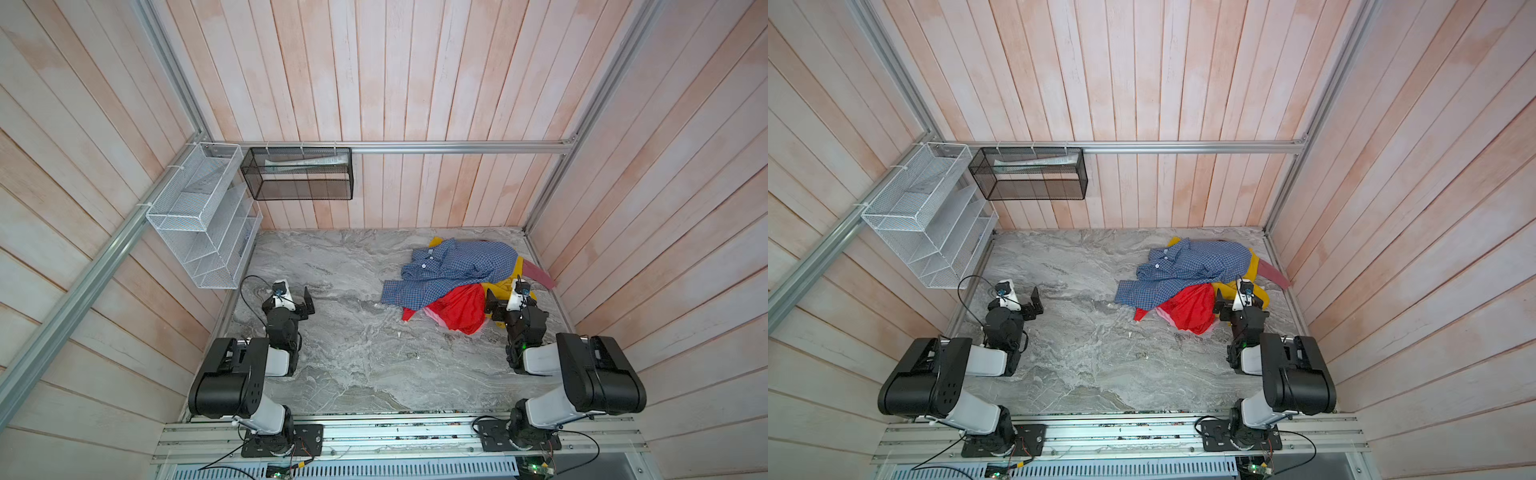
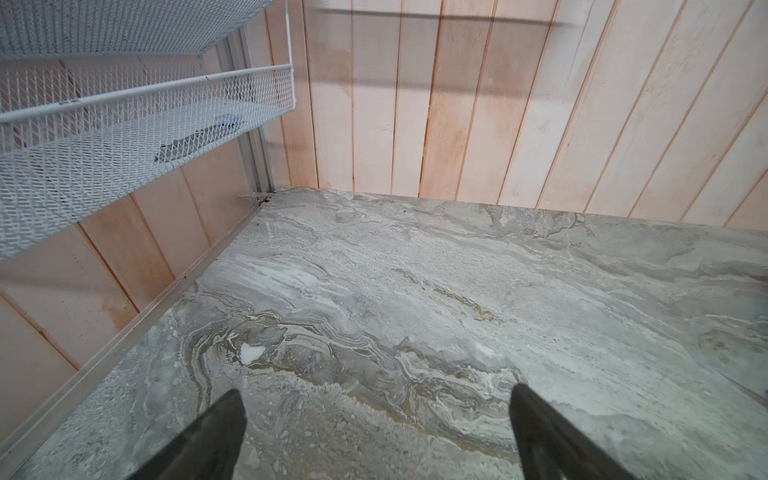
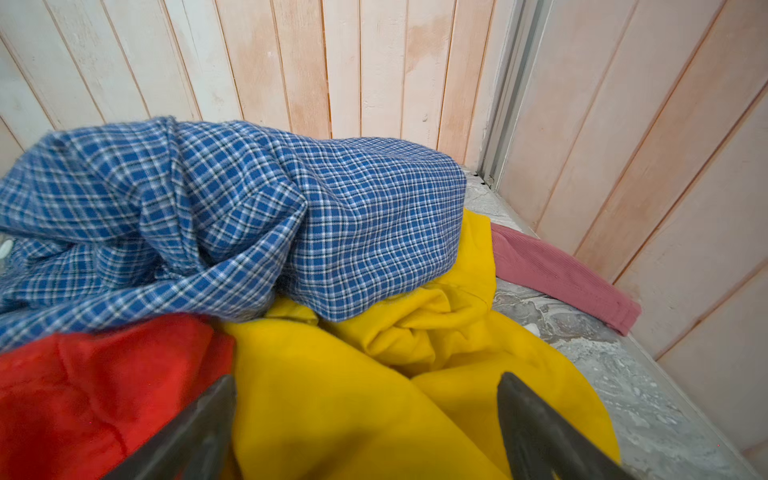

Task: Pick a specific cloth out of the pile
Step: 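Lower the right gripper onto the red cloth in the pile, then close the right gripper on the red cloth and lift it, then reach the left gripper to the red cloth held by the right gripper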

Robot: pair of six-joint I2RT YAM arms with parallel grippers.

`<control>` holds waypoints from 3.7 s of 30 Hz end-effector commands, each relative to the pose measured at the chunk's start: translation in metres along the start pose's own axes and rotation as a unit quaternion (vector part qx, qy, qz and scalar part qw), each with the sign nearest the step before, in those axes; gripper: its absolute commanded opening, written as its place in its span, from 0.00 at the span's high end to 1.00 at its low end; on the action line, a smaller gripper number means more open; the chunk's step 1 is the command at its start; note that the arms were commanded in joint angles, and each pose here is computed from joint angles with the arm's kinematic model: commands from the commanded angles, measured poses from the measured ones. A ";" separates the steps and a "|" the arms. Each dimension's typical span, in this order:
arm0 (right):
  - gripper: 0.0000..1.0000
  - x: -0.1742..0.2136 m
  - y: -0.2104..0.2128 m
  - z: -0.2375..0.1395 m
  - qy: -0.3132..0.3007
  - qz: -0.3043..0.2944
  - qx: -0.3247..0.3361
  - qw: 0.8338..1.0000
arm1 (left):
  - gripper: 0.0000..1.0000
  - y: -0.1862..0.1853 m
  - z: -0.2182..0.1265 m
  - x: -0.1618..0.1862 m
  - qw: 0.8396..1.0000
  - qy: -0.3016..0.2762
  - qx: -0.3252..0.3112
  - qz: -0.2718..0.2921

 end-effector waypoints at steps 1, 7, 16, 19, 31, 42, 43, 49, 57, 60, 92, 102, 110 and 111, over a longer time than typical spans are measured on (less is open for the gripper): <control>0.02 -0.006 -0.002 0.002 -0.008 0.003 -0.002 1.000 | 0.00 -0.007 0.002 -0.004 0.999 0.000 0.032 0.014; 0.02 -0.006 -0.001 0.002 -0.008 0.003 -0.003 1.000 | 0.00 -0.007 0.002 -0.004 0.999 0.001 0.032 0.014; 0.02 -0.005 -0.001 0.002 -0.007 0.003 -0.003 1.000 | 0.00 -0.006 0.004 -0.004 0.999 0.007 0.039 0.011; 0.02 -0.005 -0.001 0.002 -0.007 0.002 -0.003 1.000 | 0.00 -0.006 0.004 -0.004 0.999 0.007 0.040 0.010; 0.07 -0.025 -0.024 0.006 0.024 0.073 0.065 0.995 | 0.00 -0.014 0.024 -0.055 0.992 0.104 -0.048 -0.057; 0.09 -0.063 -0.022 -0.029 0.081 0.210 -0.051 0.973 | 0.00 -0.029 -0.033 -0.055 0.978 0.096 -0.008 -0.186; 0.10 -0.065 -0.019 -0.034 0.081 0.220 -0.066 0.970 | 0.00 -0.034 -0.037 -0.052 0.978 0.098 -0.002 -0.183; 0.18 -0.067 -0.002 -0.052 0.115 0.254 -0.128 0.952 | 0.00 -0.074 -0.048 -0.045 0.983 0.117 0.041 -0.134; 0.23 -0.065 0.044 -0.072 0.189 0.265 -0.133 0.936 | 0.00 -0.131 -0.052 -0.024 0.982 0.147 0.095 -0.069; 0.30 -0.051 0.056 -0.074 0.225 0.283 -0.144 0.921 | 0.00 -0.143 -0.050 -0.017 0.980 0.153 0.114 -0.054; 0.56 -0.021 0.095 -0.045 0.272 0.268 -0.176 0.907 | 0.00 -0.157 -0.047 -0.017 0.979 0.155 0.124 -0.050; 1.00 -0.051 0.092 -0.046 0.198 0.260 -0.210 0.921 | 0.00 -0.157 -0.049 -0.019 0.979 0.154 0.122 -0.048; 1.00 -0.088 0.087 -0.065 0.122 0.247 -0.229 0.934 | 0.00 -0.166 -0.049 -0.018 0.978 0.156 0.131 -0.036; 1.00 -0.094 0.087 -0.068 0.112 0.242 -0.233 0.935 | 0.00 -0.168 -0.049 -0.018 0.978 0.157 0.133 -0.031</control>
Point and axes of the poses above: each gripper's point midway between its finger pads, its own z axis out along the fingers, its own y axis along the line the jaws close on, x = y × z, the point moved 9 cm from there along -z, back along the fingers, and after that the axes turned 14 degrees about -z, right-handed, at the moved point
